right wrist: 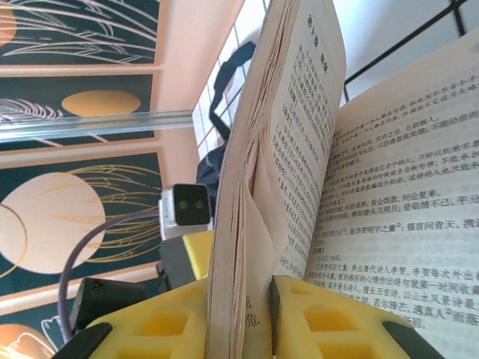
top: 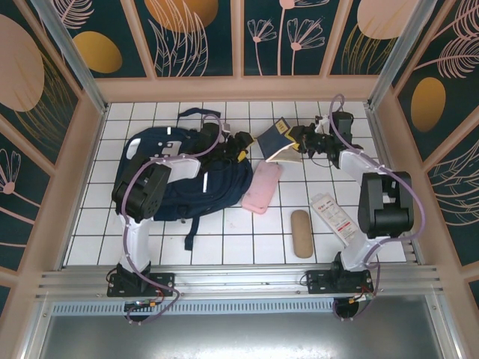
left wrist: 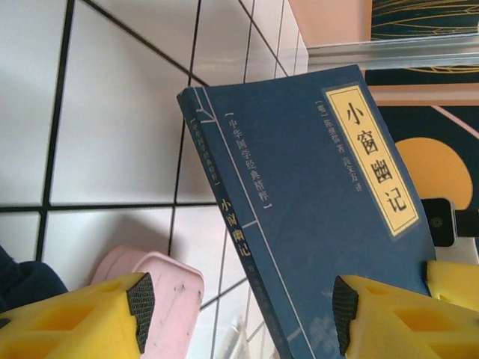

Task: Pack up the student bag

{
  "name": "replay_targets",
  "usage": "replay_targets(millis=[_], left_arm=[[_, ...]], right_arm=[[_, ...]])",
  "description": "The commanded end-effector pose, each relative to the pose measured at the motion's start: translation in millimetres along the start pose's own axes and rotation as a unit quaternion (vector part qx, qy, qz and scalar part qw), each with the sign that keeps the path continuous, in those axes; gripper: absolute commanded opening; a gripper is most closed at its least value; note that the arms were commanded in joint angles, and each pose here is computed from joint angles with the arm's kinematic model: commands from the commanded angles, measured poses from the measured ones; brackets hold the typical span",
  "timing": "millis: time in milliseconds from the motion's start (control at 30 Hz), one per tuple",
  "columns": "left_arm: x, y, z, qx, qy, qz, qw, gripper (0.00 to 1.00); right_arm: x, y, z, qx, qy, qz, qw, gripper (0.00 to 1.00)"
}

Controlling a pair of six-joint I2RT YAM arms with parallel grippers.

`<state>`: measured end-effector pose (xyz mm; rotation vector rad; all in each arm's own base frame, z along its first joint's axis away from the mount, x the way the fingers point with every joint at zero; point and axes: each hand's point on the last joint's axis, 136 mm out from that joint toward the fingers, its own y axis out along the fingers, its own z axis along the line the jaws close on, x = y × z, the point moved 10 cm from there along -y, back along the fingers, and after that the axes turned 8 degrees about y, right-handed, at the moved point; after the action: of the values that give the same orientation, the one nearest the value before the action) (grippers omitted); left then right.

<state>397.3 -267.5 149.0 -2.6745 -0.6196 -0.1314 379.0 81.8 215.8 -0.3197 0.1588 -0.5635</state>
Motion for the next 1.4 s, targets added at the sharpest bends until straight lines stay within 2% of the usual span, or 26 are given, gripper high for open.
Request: replay_targets(millis=[0, 200, 400, 600, 733, 1000, 1100, 1167, 1367], left_arm=[[-19.2, -1.1, -21.5, -0.042, -0.032, 0.02, 0.998, 0.67], [-28.0, 0.0, -20.2, -0.063, -0.081, 0.011, 0.995, 0.66], [-26.9, 6.2, -31.4, -0.092, -0.097, 0.0, 0.991, 0.59], [-20.3, 5.6, -51.7, -0.119, -0.09, -0.007, 0.989, 0.44], [-21.4, 0.1, -53.0, -0.114, -0.086, -0.017, 0.99, 0.38], [-23.2, -9.5, -58.3, -0.101, -0.06, -0.027, 0.993, 0.1], [-21.0, -13.6, -63.0, -0.082, -0.036, -0.036, 0.995, 0.03], [-20.0, -15.6, -67.1, -0.071, -0.018, -0.042, 0.996, 0.0], [-17.9, -19.8, -73.0, -0.058, 0.005, -0.05, 0.997, 0.0]], right_arm=[[-15.8, -13.5, 25.3, 0.047, -0.028, -0.008, 0.998, 0.24], [-39.6, -33.3, 36.8, 0.072, -0.037, -0.022, 0.996, 0.25], [-63.3, -36.1, 42.9, 0.083, -0.048, -0.007, 0.995, 0.25], [-77.6, -37.9, 37.6, 0.091, -0.044, -0.003, 0.995, 0.25], [-81.9, -41.3, 38.5, 0.095, -0.045, -0.006, 0.994, 0.25], [-85.4, -46.8, 36.9, 0.063, -0.061, -0.021, 0.996, 0.26], [-86.2, -48.5, 36.9, 0.048, -0.069, -0.026, 0.996, 0.31], [-86.9, -49.9, 38.4, 0.043, -0.077, -0.026, 0.996, 0.37], [-89.5, -62.8, 57.8, 0.022, -0.122, -0.055, 0.991, 0.6]])
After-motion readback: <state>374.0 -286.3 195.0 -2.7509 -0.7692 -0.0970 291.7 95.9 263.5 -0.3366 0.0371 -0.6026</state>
